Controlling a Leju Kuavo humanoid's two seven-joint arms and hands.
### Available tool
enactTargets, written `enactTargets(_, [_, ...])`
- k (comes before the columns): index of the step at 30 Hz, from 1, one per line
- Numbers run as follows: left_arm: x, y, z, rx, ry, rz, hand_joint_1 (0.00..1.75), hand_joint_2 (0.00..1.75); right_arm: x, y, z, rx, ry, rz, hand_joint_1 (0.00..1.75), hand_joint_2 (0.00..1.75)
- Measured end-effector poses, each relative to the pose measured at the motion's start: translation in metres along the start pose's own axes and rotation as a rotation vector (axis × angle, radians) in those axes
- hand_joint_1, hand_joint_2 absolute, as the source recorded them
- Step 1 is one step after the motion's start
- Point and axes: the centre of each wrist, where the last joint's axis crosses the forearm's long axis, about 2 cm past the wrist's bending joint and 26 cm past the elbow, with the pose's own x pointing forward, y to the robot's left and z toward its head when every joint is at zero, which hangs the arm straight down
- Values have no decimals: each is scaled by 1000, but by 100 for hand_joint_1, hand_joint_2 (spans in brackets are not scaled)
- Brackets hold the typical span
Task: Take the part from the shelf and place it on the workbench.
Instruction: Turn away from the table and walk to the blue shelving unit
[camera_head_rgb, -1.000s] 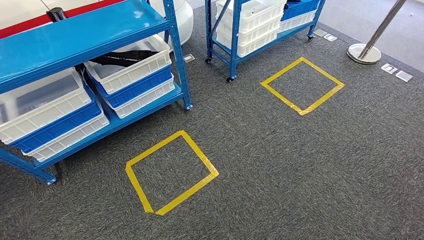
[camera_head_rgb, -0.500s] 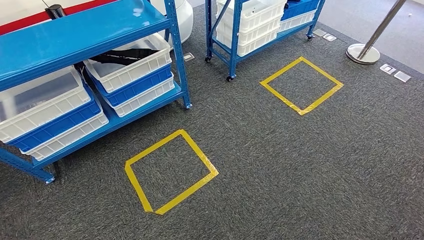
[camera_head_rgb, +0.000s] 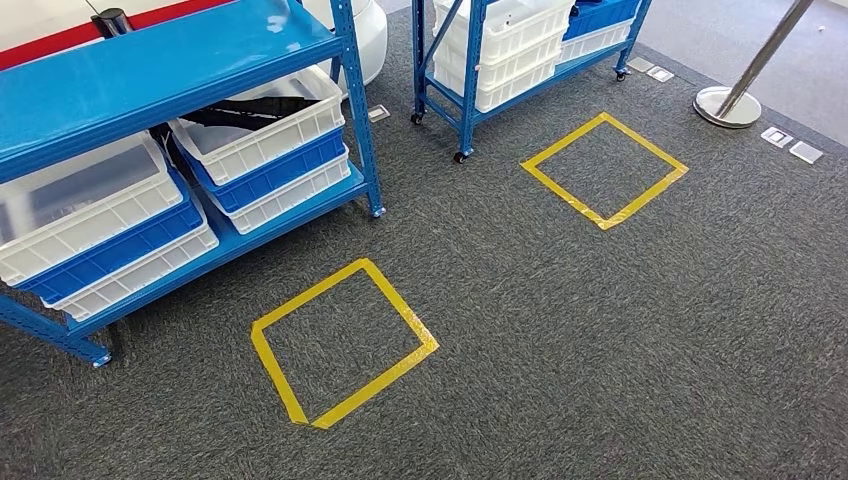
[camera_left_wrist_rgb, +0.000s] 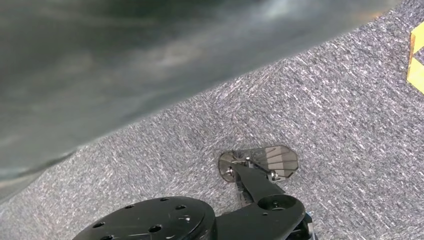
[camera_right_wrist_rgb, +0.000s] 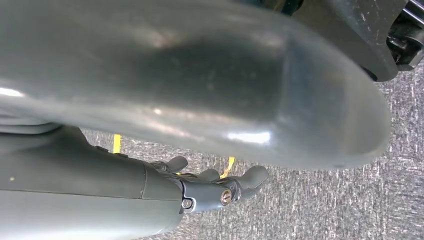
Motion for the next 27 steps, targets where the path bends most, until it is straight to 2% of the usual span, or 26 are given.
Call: enactTargets(27, [0, 2, 0, 4, -17, -1, 0, 0, 1, 0, 0, 0, -5, 9, 0, 0])
